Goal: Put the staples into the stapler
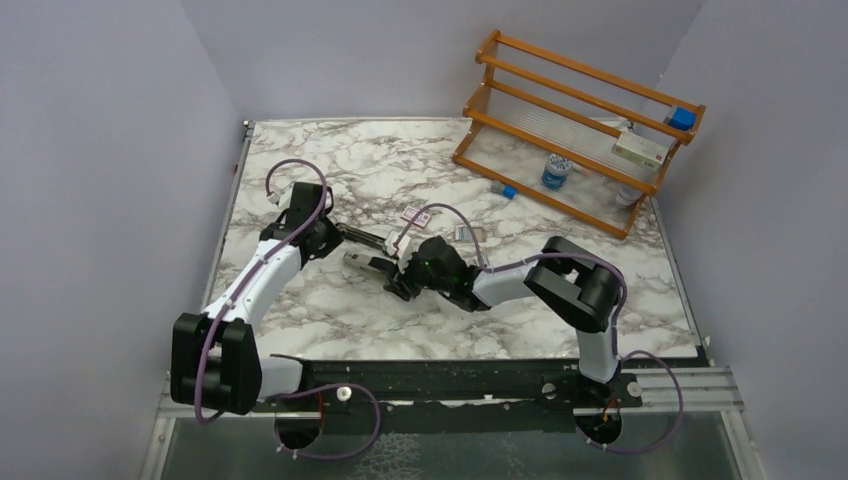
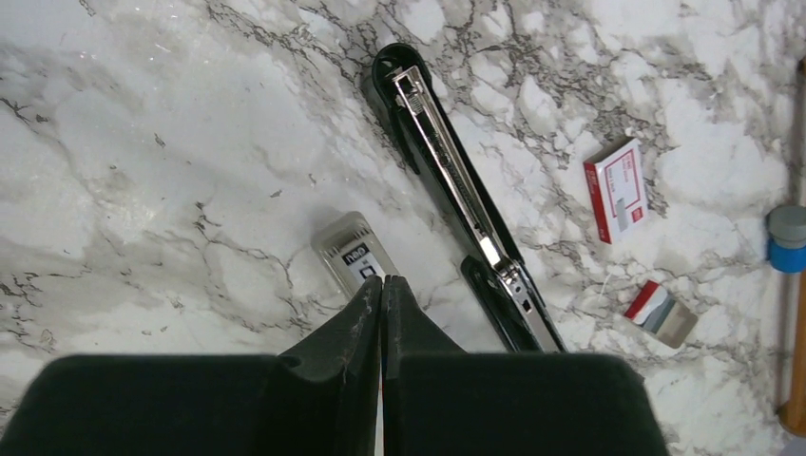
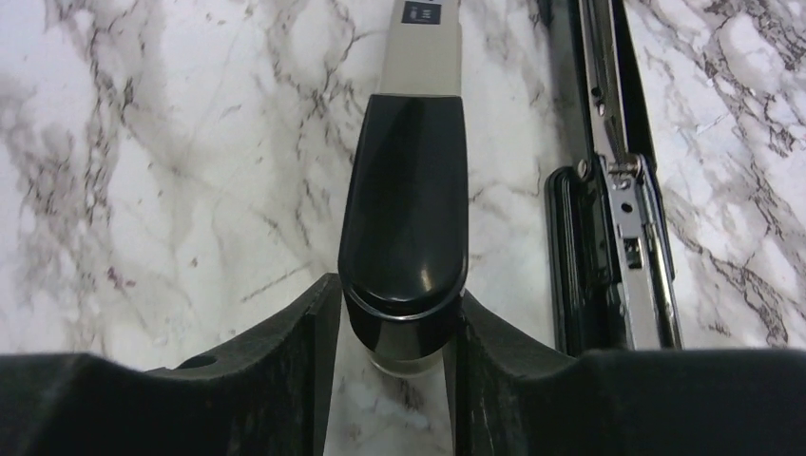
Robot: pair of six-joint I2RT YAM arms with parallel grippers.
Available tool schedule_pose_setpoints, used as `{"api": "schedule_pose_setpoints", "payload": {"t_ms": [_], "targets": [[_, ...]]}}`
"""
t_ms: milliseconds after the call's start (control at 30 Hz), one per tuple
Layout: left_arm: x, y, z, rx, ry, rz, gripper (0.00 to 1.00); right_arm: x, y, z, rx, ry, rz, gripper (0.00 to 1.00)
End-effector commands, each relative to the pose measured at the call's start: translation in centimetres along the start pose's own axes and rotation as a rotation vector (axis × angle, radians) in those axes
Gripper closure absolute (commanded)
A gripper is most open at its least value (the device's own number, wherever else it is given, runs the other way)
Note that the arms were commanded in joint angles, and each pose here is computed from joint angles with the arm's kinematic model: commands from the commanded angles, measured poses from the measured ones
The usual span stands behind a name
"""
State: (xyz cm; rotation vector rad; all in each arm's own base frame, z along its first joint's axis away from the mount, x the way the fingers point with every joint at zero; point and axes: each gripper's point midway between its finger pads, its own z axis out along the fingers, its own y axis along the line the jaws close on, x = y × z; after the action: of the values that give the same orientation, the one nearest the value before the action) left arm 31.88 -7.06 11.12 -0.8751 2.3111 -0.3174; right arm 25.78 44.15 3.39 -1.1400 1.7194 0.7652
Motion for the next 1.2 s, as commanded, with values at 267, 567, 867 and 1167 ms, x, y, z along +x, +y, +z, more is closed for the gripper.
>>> {"api": "schedule_pose_setpoints", "payload": {"t_ms": [267,567,867,1167], "targets": [[1.4,1.1,3.0,-0.036,0.051,0.089,0.93,-3.4,1.6,-6.0,-0.029,-0.066,-0.024,0.44],[0.5,0.9,3.7,-0.042,0.028,0.122,0.88,-4.6,0.9,-5.8,0.003,0.018,0.009,0.42],[-3.8,0.5,2.4,-0.029,-0.052,0.133,0.81,-3.4,0.3,-2.0,-0.005,0.104,0.02,0.45],[-4.4,1.4,2.0,-0.045,-0.058,0.136,0.81,-2.4,0.5,-0.1,-0.05,0.149,-0.005,0.78]]}}
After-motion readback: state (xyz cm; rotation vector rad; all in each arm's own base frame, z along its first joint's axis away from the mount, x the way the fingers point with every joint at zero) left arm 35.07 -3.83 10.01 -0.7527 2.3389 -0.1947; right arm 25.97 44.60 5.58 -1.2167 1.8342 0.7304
